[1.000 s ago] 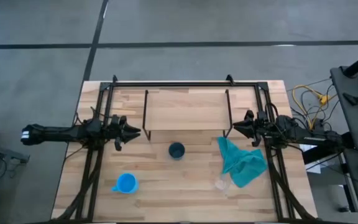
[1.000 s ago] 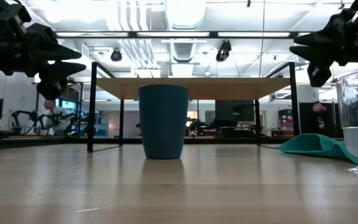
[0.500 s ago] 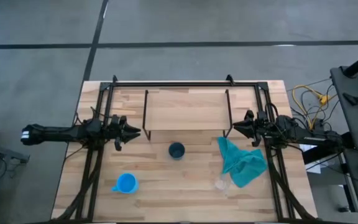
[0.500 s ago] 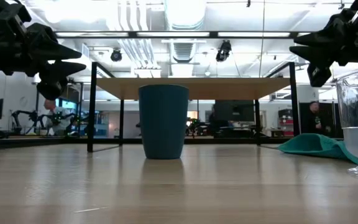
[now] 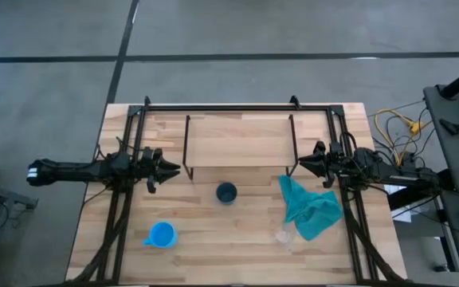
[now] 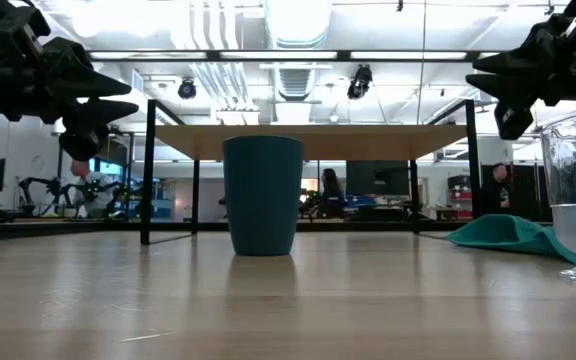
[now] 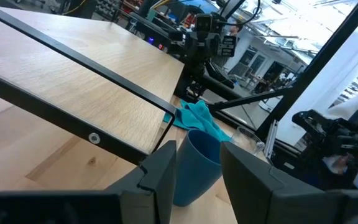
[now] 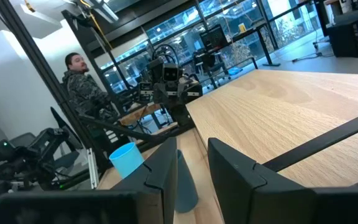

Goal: Stack small to large cups/mugs on shelf

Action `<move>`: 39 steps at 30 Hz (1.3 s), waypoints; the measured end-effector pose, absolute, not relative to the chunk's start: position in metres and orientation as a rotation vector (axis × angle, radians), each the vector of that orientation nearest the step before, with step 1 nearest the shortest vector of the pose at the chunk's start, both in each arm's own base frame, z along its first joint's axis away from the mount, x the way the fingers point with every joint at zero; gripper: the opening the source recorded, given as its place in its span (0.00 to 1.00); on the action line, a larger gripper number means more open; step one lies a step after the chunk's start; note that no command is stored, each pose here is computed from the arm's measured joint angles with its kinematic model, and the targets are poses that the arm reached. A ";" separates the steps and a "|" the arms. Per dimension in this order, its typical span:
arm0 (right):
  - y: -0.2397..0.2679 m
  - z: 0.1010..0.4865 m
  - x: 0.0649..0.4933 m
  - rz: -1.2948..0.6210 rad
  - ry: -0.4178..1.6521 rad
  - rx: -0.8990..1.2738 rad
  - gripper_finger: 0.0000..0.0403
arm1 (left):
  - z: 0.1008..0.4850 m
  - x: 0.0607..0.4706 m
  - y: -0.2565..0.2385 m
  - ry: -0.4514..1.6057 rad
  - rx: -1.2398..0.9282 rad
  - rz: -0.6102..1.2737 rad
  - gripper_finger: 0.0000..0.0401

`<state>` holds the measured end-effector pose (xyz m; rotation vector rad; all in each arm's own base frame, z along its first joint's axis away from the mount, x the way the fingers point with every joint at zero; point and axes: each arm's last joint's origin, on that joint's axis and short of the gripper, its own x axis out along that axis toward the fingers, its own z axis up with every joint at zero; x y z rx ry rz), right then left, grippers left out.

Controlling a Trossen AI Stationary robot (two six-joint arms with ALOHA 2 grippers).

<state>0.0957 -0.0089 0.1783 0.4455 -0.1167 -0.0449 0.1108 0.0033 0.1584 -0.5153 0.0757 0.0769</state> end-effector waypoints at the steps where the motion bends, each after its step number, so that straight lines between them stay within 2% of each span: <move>1: -0.009 0.178 0.096 -0.045 -0.116 0.445 0.21 | 0.158 0.111 0.003 0.076 -0.515 0.077 0.28; 13: -0.011 0.179 0.095 -0.107 -0.135 0.462 0.21 | 0.159 0.111 0.003 0.074 -0.515 0.076 0.28; 39: -0.011 0.178 0.096 -0.104 -0.133 0.460 0.21 | 0.163 0.111 0.003 0.025 -0.516 0.063 0.28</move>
